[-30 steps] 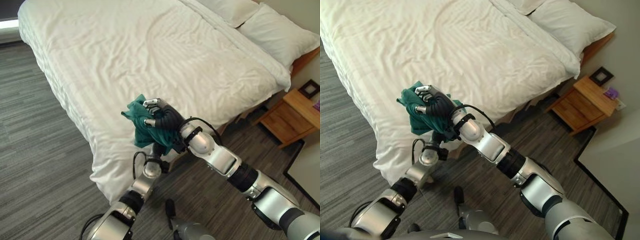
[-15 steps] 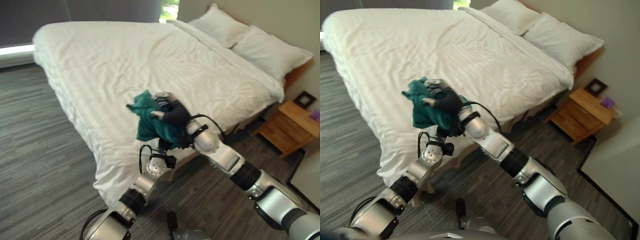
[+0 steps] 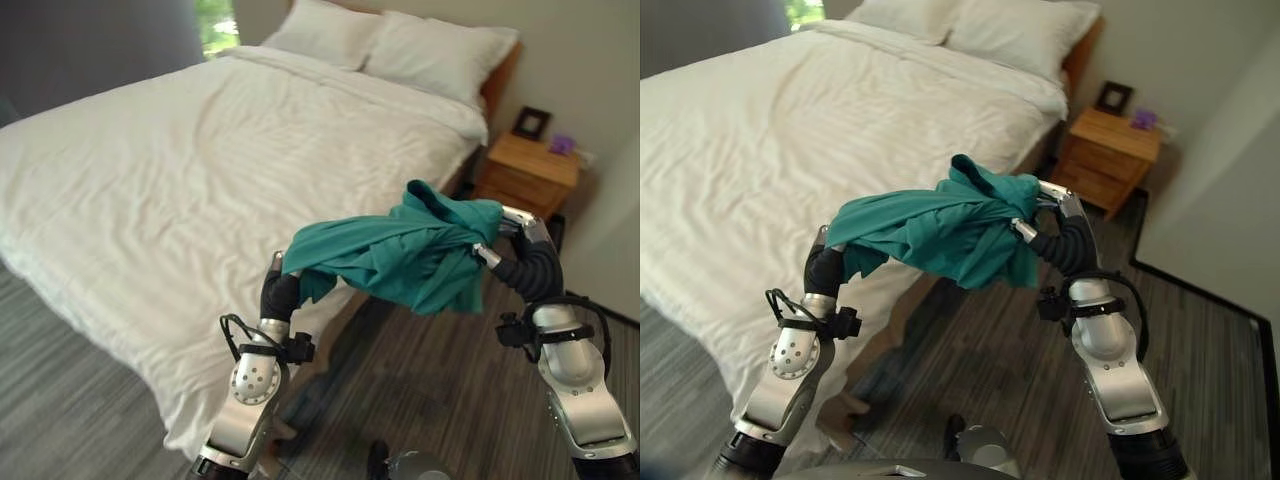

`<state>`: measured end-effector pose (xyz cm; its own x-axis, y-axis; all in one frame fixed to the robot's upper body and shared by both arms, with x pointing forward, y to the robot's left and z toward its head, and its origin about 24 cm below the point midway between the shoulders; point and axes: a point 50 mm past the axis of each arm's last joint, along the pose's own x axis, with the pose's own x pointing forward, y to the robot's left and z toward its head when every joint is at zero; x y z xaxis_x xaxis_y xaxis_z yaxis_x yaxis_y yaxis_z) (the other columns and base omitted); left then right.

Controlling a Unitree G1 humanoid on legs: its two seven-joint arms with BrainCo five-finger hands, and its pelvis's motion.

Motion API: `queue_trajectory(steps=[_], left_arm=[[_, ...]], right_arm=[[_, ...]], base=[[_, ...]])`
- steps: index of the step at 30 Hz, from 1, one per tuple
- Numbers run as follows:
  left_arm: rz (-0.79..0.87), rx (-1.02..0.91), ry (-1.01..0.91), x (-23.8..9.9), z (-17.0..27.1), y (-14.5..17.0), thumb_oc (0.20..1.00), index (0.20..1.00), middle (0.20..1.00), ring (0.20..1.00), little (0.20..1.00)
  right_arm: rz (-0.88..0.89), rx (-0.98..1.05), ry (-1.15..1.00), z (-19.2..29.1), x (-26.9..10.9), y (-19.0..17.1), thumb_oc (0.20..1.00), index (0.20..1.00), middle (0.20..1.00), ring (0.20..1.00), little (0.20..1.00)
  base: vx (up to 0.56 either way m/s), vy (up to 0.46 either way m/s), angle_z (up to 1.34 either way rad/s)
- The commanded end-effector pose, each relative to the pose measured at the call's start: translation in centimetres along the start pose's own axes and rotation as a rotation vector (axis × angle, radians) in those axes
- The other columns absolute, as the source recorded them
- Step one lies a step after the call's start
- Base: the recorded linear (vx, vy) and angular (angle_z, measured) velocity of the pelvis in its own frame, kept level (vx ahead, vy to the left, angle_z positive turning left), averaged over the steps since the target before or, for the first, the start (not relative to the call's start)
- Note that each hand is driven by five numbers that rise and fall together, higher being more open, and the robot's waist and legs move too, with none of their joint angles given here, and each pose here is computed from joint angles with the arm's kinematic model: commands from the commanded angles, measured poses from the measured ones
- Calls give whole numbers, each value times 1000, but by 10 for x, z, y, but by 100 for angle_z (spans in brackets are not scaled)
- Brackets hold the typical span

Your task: Pick up bed clothes into laundry basket.

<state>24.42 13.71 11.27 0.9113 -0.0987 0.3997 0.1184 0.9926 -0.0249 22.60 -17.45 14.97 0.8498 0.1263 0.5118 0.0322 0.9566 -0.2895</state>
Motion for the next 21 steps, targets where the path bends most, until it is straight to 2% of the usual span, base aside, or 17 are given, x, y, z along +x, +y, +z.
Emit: queue_trajectory(steps=[1, 4, 9, 13, 15, 21], left_arm=[[153, 17, -138, 13, 18, 34, 200, 200, 200, 200, 200], [131, -13, -212, 20, 30, 18, 200, 200, 200, 200, 200], [122, -9, -318, 36, 46, 2, 200, 200, 200, 200, 200], [72, -8, -272, 38, 38, -3, 200, 200, 200, 200, 200], [41, 3, -236, 38, 31, -7, 200, 200, 200, 200, 200], [-98, -30, -185, 47, 19, -39, 200, 200, 200, 200, 200]], right_arm=[[-105, -6, -198, 25, 22, -21, 200, 200, 200, 200, 200], [-107, 2, -243, 31, 23, -19, 200, 200, 200, 200, 200], [-104, -63, -231, 24, 28, -20, 200, 200, 200, 200, 200], [-115, -125, -91, -1, 17, -32, 200, 200, 200, 200, 200], [-146, -171, -4, -14, 3, -43, 200, 200, 200, 200, 200], [-222, -258, 57, -29, 5, -54, 200, 200, 200, 200, 200]], base=[[-1, -248, -239], [60, -48, -255], [183, 276, -216], [121, 253, -251], [33, 333, -150], [-111, 233, -143]])
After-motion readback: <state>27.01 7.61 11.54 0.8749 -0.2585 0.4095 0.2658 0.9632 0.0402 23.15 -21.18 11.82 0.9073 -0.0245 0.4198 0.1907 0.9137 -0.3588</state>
